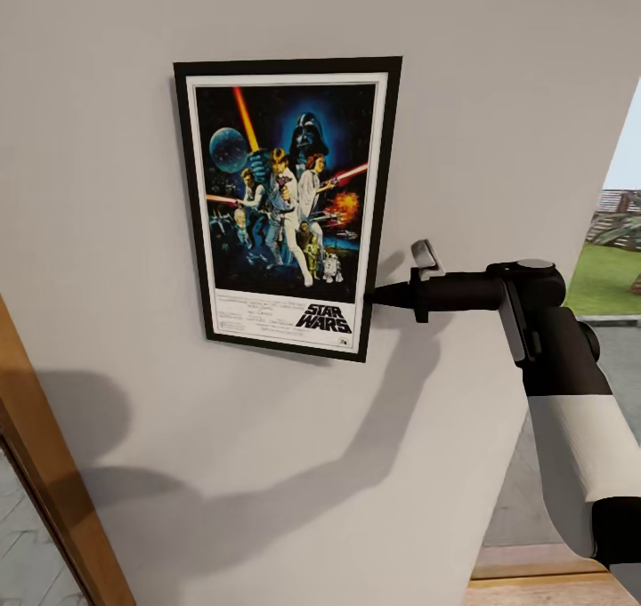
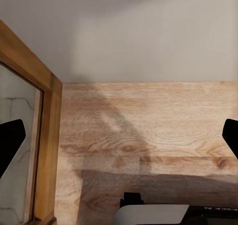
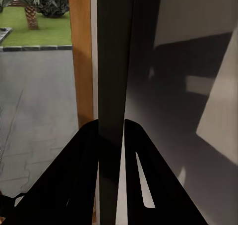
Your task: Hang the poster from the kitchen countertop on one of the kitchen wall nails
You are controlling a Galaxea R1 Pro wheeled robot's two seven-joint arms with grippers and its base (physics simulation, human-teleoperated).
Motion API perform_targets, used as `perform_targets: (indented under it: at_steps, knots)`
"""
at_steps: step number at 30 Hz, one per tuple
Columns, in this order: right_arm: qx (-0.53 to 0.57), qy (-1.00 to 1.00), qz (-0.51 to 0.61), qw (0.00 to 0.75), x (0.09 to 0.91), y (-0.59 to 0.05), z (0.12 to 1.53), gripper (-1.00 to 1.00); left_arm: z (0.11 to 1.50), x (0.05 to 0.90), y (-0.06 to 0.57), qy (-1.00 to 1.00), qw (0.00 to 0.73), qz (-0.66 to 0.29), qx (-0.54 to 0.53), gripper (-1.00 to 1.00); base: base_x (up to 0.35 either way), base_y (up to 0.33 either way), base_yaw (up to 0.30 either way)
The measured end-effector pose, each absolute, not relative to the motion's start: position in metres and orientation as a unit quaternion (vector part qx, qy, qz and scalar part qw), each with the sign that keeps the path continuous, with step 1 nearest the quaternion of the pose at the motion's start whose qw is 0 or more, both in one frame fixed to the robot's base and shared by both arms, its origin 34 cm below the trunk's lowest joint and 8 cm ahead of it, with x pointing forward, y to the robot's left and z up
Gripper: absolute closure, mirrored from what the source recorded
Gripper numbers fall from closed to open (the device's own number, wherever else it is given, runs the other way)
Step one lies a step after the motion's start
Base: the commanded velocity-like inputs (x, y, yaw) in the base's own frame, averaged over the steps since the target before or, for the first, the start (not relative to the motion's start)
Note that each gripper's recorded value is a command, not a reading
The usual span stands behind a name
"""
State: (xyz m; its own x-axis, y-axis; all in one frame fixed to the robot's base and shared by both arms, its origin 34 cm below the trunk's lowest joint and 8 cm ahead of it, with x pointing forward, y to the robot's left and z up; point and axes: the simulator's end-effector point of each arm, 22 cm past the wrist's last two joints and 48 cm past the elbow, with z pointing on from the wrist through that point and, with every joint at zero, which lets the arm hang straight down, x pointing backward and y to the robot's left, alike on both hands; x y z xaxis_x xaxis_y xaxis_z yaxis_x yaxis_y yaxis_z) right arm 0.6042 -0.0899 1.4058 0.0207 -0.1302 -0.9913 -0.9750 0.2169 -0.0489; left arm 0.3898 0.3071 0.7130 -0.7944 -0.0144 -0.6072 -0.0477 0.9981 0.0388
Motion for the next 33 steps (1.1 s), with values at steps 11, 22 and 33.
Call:
perform_targets:
  at_steps: [11, 22, 33]
  knots:
    - [-0.481, 0.574, 0.4, 0.528, 0.6042, -0.0899, 1.4058, 1.0, 0.713, 0.3898, 0.3071, 0.947, 0.32, 0.026, -0.017, -1.0, 0.0, 0.035, 0.0]
    - [-0.481, 0.574, 0.4, 0.528, 0.6042, -0.0899, 1.4058, 1.0, 0.713, 0.3898, 0.3071, 0.947, 0.32, 0.026, -0.017, -1.0, 0.0, 0.002, 0.0]
    - [-0.481, 0.574, 0.4, 0.528, 0.6042, -0.0898, 1.4057, 1.0, 0.7131, 0.3899, 0.3071, 0.947, 0.32, 0.026, -0.017, -1.0, 0.0, 0.0, 0.0]
